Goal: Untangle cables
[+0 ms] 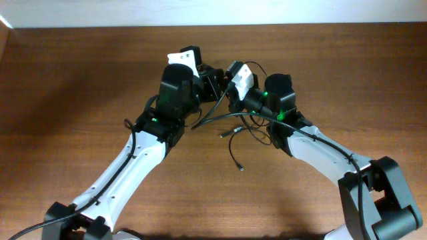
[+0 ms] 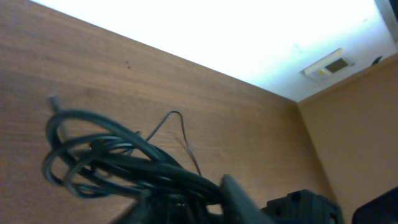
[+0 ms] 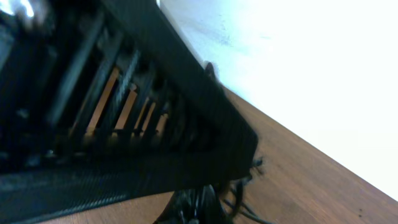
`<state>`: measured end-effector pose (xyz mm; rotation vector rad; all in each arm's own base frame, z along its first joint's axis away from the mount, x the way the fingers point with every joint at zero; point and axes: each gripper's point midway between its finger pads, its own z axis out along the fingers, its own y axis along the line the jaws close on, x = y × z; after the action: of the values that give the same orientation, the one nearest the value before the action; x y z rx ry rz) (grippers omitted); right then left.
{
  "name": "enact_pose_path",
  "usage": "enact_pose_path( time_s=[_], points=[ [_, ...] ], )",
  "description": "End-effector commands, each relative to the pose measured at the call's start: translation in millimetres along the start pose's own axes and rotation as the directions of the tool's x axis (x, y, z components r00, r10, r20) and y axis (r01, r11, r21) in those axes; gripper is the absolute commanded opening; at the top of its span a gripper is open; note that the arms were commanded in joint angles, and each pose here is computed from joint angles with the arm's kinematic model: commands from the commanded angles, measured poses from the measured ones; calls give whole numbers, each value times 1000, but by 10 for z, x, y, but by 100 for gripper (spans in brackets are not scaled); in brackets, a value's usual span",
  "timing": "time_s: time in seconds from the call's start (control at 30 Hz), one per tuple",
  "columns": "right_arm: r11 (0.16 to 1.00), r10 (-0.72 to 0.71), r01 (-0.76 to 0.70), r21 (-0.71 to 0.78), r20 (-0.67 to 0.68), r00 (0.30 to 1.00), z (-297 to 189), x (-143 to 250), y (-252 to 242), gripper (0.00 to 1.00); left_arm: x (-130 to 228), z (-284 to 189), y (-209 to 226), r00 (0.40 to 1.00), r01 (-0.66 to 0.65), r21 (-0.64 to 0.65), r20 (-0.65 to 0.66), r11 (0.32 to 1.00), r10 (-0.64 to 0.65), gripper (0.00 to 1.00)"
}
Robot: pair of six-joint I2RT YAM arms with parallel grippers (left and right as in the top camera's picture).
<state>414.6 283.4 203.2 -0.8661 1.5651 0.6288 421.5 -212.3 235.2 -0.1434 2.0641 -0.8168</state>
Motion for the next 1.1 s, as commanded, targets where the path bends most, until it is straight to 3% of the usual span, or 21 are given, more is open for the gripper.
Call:
enact_pose_path(
  time_s=[0.0,0.03,0.2,0.3,0.43,0.5,0.57,0.67,0.7,0.73,0.8,0.83,0.93,0.97,1.0,1.07],
  points=[
    [999,-20,21,-26,18,1000,14,-64,67,4,-62,-41,-44,1000,-3,5,21,1000,3,5],
    [999,-19,20,-26,16,1000,14,-59,67,4,-62,-41,-44,1000,-3,5,21,1000,3,0],
    [999,-14,15,33,-2,1000,11,-24,-40,4,-61,-41,-43,1000,-5,5,20,1000,5,0],
    [996,-15,16,93,-11,1000,-1,-13,-150,7,-56,-41,-49,997,-71,7,18,997,71,0],
    [993,4,-3,118,-10,1000,-41,-12,-247,76,-160,-64,132,991,-132,-34,30,991,133,0],
    [990,58,-59,131,11,998,-110,-69,-334,88,-297,-119,431,976,-210,-105,30,972,215,0],
    [992,59,-62,113,33,998,-180,-158,-360,92,-375,-164,589,948,-313,-124,15,942,318,0],
    [997,48,-52,59,69,996,-343,-285,-425,96,-358,-255,521,875,-482,80,-6,872,484,0],
    [999,50,-51,9,81,995,-446,-297,-467,96,-251,-371,308,823,-550,286,27,785,567,0],
    [998,53,-51,-27,87,995,-511,-294,-483,96,-168,-459,156,785,-587,399,69,704,616,0],
    [986,83,-67,-156,103,991,-744,-286,-495,99,37,-786,-221,677,-659,628,256,414,690,0],
    [969,131,-104,-226,109,985,-925,-290,-530,99,88,-929,-322,658,-660,682,322,315,681,0],
    [906,157,-93,-414,123,980,-1432,-288,-509,99,127,-1051,-396,661,-642,725,358,250,659,0],
    [876,150,-71,-477,130,980,-1635,-279,-487,99,167,-1148,-461,656,-635,750,396,186,643,0],
    [880,181,-108,-463,117,976,-1699,-261,-561,99,211,-1250,-530,646,-630,768,440,112,624,0],
    [891,194,-126,-437,115,974,-1770,-243,-658,99,253,-1325,-588,647,-619,783,464,61,606,0]
  ],
)
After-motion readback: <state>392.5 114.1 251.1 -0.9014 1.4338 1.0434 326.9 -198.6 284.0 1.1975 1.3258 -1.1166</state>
